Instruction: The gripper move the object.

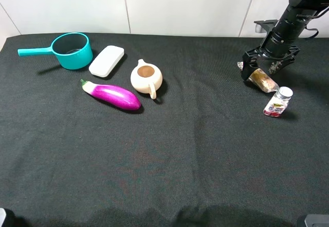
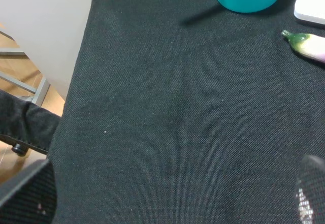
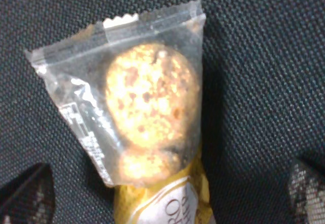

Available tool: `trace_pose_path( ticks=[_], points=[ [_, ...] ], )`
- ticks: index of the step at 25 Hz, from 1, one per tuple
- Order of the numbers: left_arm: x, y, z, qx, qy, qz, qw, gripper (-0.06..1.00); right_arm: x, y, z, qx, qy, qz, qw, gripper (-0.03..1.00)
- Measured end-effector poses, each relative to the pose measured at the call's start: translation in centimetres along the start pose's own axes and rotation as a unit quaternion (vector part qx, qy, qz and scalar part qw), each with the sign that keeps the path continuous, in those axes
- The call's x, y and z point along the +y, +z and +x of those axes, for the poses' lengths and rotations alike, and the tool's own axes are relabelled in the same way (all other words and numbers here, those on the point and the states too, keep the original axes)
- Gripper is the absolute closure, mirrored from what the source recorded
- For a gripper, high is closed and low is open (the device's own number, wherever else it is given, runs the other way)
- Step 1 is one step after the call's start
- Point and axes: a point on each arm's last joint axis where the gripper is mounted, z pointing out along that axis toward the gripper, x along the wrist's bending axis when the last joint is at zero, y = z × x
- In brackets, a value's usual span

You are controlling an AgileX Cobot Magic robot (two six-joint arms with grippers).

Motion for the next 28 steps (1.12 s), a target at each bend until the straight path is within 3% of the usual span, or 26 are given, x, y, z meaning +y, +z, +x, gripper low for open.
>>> trace_pose_path(
  ticks=[15,21,28],
  points=[
    [0.0,0.0,0.0,0.000,0.000,0.000,1.000,-0.05,-0.1,-0.7,0.3,0.012,0.010,-0.001,1.000,0.27],
    [0.0,0.0,0.0,0.000,0.000,0.000,1.000,-0.05,-0.3,-5.7,0.9,-0.008,0.011,-0.043,0.999,0.27],
    [0.0,0.0,0.0,0.000,0.000,0.000,1.000,-0.05,-2.5,-12.1,1.7,-0.048,0.016,-0.047,0.998,0.27]
  ],
)
